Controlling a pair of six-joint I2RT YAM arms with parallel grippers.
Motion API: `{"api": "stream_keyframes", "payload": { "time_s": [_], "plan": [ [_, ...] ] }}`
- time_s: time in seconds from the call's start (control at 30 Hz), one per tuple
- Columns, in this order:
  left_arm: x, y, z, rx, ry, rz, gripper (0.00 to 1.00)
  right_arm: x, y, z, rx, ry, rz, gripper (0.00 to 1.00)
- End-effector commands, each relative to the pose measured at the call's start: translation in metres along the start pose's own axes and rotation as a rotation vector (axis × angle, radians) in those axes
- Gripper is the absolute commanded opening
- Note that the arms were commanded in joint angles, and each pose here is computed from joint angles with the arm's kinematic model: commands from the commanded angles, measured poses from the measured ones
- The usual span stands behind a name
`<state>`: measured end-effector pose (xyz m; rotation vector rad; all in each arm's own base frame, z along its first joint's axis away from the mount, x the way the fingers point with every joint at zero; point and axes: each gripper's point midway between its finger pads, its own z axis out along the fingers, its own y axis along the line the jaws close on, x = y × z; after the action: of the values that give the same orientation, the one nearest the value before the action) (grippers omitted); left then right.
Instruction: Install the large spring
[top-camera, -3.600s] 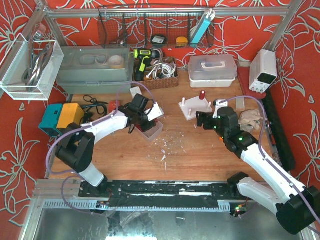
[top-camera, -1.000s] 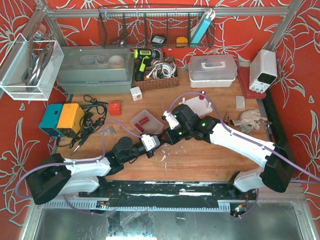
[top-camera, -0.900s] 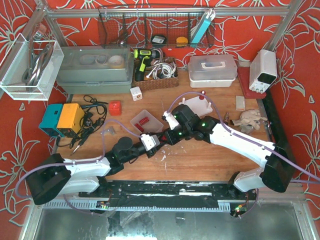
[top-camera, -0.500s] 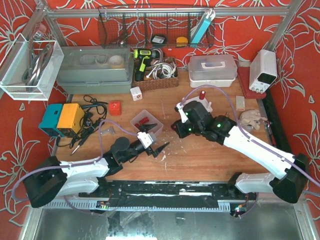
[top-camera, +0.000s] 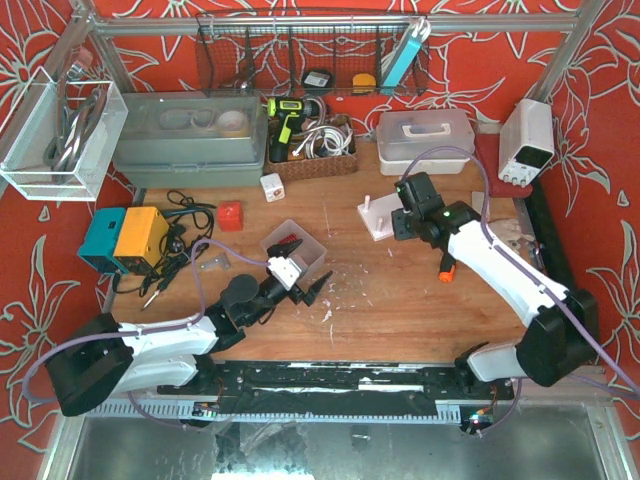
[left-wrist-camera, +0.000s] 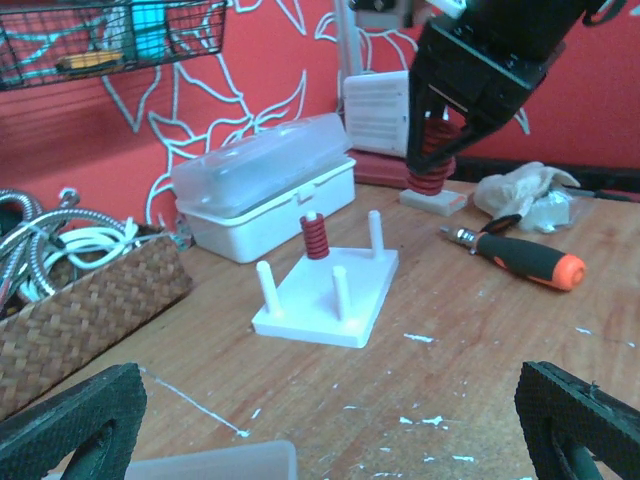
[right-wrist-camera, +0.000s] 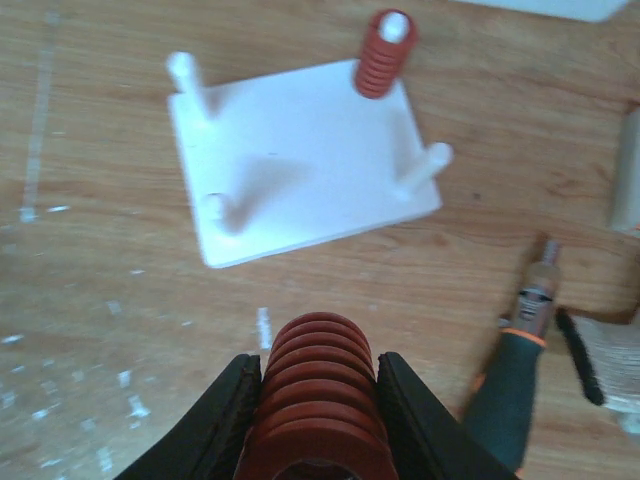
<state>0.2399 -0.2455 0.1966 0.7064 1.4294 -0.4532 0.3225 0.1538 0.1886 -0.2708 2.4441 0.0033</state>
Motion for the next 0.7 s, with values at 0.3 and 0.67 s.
{"api": "stream_keyframes", "payload": {
  "time_s": [0.3, 0.67],
  "plan": [
    [-0.019, 0.037, -0.006, -0.200, -0.037, -0.146, 1.00, -0.039, -0.066, 0.051, 0.074, 0.117, 0.124, 0.00],
    [-0.026, 0.034, -0.008, -0.176, -0.056, -0.146, 1.00, -0.044, -0.091, 0.090, 0.064, 0.232, 0.186, 0.00]
  ]
}}
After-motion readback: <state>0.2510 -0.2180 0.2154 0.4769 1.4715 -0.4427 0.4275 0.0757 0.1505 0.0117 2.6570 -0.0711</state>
